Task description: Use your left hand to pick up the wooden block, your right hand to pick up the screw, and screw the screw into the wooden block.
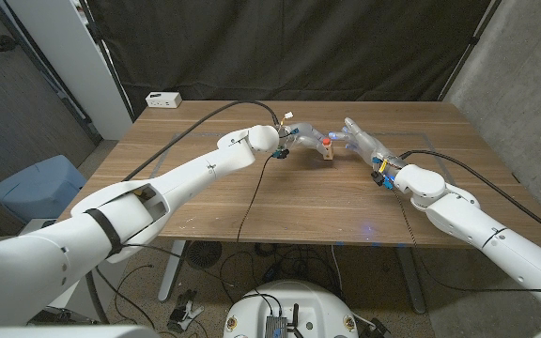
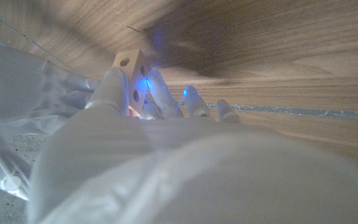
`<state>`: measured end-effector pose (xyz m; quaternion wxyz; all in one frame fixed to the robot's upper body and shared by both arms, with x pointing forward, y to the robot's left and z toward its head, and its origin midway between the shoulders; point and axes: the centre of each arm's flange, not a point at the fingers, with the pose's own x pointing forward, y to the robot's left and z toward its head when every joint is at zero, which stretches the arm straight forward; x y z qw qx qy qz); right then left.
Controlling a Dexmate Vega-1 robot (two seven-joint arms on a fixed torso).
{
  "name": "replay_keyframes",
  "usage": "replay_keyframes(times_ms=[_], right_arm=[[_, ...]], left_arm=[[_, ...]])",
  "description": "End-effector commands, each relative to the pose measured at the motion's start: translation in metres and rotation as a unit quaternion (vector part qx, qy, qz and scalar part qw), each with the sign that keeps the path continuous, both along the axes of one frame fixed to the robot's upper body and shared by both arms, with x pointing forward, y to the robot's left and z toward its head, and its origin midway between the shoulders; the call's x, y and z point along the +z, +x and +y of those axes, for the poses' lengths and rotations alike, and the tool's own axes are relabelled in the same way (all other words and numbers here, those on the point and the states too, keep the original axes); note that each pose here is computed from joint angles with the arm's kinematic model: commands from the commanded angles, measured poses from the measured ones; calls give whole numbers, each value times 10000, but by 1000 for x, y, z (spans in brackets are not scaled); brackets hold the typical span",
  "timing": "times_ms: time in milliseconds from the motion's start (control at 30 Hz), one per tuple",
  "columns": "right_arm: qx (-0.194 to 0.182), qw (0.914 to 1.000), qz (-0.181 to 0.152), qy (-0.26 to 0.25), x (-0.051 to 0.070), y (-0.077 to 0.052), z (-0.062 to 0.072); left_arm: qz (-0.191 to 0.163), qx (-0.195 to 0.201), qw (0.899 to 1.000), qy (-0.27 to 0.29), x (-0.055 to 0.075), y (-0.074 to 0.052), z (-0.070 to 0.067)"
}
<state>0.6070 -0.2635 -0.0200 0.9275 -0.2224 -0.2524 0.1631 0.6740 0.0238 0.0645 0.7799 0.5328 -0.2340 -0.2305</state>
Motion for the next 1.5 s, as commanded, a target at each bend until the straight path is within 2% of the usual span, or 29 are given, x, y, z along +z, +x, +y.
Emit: replay_keyframes(times_ms=[33,433,900,1500], right_arm=[[97,9999,28,-5,0,3,7],[152,9998,47,-76,-2,1,12],[128,9999,69,-39,-2,3,12],[-26,10000,-29,88,4,6,1]], left_arm=[[23,-20,10000,-33,1,2,0],[37,-16,10000,-38,0,4,0],[56,-43,10000,-28,2,8,-1],[57,-40,10000,12,3,9,-1]])
